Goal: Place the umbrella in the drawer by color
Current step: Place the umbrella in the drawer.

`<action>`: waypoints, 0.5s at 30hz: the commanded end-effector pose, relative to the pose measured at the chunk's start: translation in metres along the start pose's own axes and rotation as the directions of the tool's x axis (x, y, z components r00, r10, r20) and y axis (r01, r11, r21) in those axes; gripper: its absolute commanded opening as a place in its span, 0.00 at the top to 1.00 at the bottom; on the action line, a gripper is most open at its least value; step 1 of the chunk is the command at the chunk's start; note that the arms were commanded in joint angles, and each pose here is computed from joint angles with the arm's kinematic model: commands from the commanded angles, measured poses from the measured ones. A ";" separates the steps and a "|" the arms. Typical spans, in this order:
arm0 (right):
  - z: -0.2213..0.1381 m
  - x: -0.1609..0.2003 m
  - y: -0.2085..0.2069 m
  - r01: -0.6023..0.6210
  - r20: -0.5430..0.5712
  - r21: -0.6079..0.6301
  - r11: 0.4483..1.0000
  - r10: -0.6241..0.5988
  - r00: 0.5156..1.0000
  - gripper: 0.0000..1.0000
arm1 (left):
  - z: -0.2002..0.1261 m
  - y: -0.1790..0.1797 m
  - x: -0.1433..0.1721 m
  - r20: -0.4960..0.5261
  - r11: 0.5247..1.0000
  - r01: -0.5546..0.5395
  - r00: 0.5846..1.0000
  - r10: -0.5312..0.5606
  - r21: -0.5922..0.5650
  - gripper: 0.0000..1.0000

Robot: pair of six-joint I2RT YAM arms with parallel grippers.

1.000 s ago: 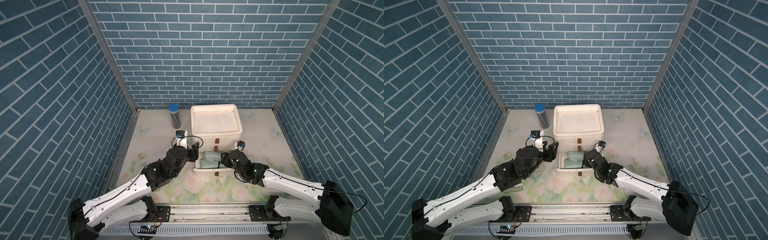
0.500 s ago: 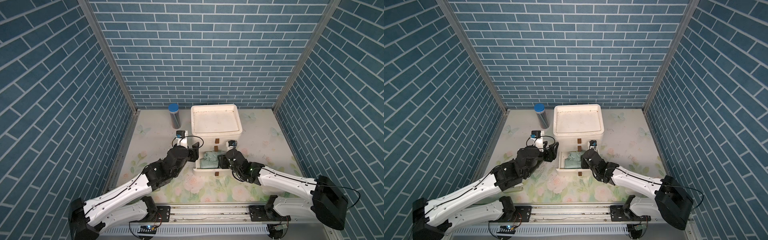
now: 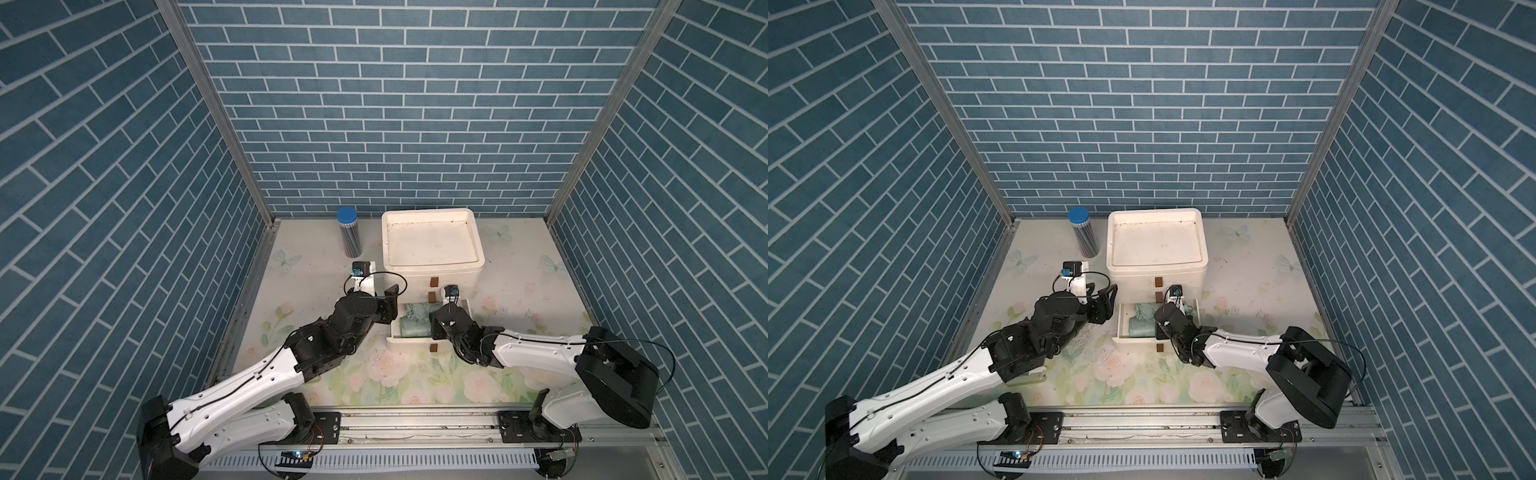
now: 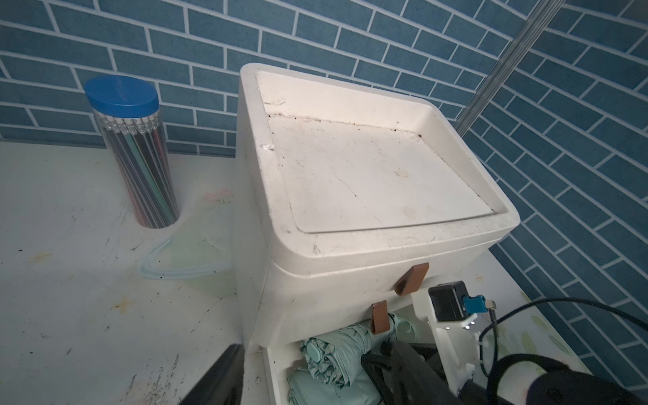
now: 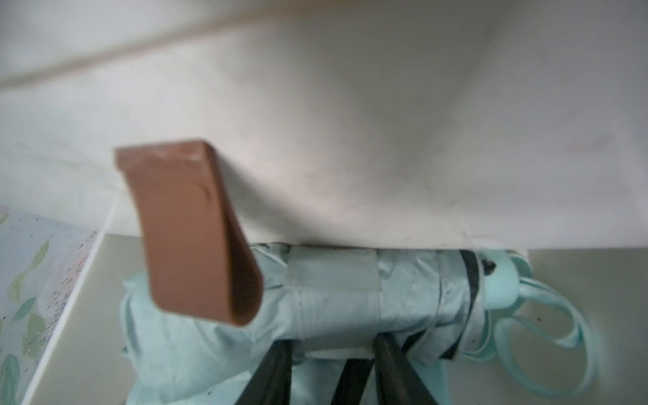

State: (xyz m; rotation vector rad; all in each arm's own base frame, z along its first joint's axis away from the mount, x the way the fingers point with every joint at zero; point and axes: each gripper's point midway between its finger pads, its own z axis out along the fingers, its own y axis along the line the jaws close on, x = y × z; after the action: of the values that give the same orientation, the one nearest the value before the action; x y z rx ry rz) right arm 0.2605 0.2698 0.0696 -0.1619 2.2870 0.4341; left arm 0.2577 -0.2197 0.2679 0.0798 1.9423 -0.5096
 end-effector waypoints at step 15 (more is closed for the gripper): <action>-0.040 -0.021 0.015 0.073 0.118 -0.034 0.997 -0.069 0.991 0.58 | 0.031 0.020 -0.050 0.013 0.987 0.085 0.996 -0.084 -0.134 0.24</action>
State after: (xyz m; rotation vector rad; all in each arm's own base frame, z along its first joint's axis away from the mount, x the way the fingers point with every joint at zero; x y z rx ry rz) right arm 0.2444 0.2768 0.1049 -0.2349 2.1814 0.4578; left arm 0.2971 -0.2191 0.2937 -0.0293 1.9533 -0.4723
